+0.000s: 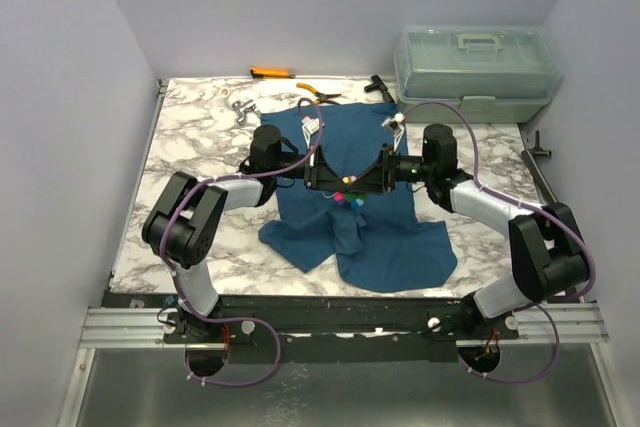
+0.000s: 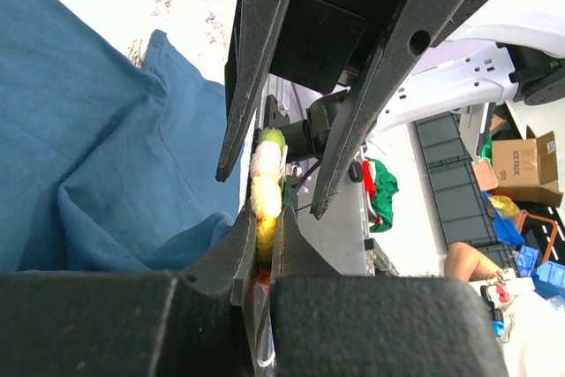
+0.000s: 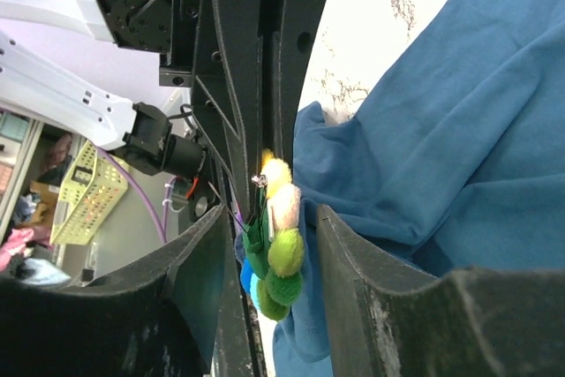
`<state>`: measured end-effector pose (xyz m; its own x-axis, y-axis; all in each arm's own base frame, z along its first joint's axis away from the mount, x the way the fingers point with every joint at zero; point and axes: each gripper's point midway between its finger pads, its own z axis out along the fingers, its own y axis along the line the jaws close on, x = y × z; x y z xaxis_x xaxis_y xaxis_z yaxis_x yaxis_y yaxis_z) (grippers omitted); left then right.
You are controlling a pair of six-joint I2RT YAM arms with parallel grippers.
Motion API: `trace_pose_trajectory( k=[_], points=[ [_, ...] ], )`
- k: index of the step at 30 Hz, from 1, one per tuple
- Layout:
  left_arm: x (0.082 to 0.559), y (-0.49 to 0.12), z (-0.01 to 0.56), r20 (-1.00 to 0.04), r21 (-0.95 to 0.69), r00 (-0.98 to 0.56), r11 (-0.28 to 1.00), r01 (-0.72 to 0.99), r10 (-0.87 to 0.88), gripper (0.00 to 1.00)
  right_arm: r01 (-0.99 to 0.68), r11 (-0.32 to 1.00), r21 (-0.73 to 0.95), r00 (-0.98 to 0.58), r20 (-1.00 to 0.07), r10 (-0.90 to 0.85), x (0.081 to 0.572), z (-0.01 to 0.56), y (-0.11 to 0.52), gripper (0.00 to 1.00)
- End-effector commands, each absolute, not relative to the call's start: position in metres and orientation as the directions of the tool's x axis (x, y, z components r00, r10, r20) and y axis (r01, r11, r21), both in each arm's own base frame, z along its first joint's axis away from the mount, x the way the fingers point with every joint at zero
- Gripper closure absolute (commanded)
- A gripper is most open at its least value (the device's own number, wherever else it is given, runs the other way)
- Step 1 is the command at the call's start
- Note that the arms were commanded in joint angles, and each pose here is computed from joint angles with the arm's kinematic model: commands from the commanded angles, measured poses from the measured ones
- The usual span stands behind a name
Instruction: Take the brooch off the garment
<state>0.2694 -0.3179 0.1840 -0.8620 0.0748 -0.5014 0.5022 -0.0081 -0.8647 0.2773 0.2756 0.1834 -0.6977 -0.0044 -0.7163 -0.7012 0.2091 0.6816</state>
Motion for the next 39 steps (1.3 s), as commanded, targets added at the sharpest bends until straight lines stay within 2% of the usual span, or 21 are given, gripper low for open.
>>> trace_pose_trajectory(
  k=[1, 9, 24, 39],
  points=[
    [0.272, -0.316, 0.186, -0.532, -0.847, -0.845, -0.009, 0.532, 0.051, 1.00, -0.700, 0.227, 0.677, -0.693, -0.720, 0.011, 0.286, 0.185, 0.279, 0.55],
    [0.271, -0.316, 0.186, -0.549, -0.836, -0.835, -0.008, 0.549, 0.047, 1.00, -0.682, 0.225, 0.696, -0.710, -0.704, 0.023, 0.286, 0.185, 0.279, 0.63],
    [0.270, -0.315, 0.192, -0.589, -0.808, -0.807, -0.012, 0.589, 0.036, 1.00, -0.656, 0.300, 0.693, -0.723, -0.691, 0.015, 0.299, 0.172, 0.278, 0.75],
    [0.270, -0.317, 0.191, -0.591, -0.807, -0.806, -0.015, 0.591, 0.042, 1.00, -0.642, 0.307, 0.703, -0.742, -0.670, -0.019, 0.302, 0.163, 0.280, 0.76]
  ],
)
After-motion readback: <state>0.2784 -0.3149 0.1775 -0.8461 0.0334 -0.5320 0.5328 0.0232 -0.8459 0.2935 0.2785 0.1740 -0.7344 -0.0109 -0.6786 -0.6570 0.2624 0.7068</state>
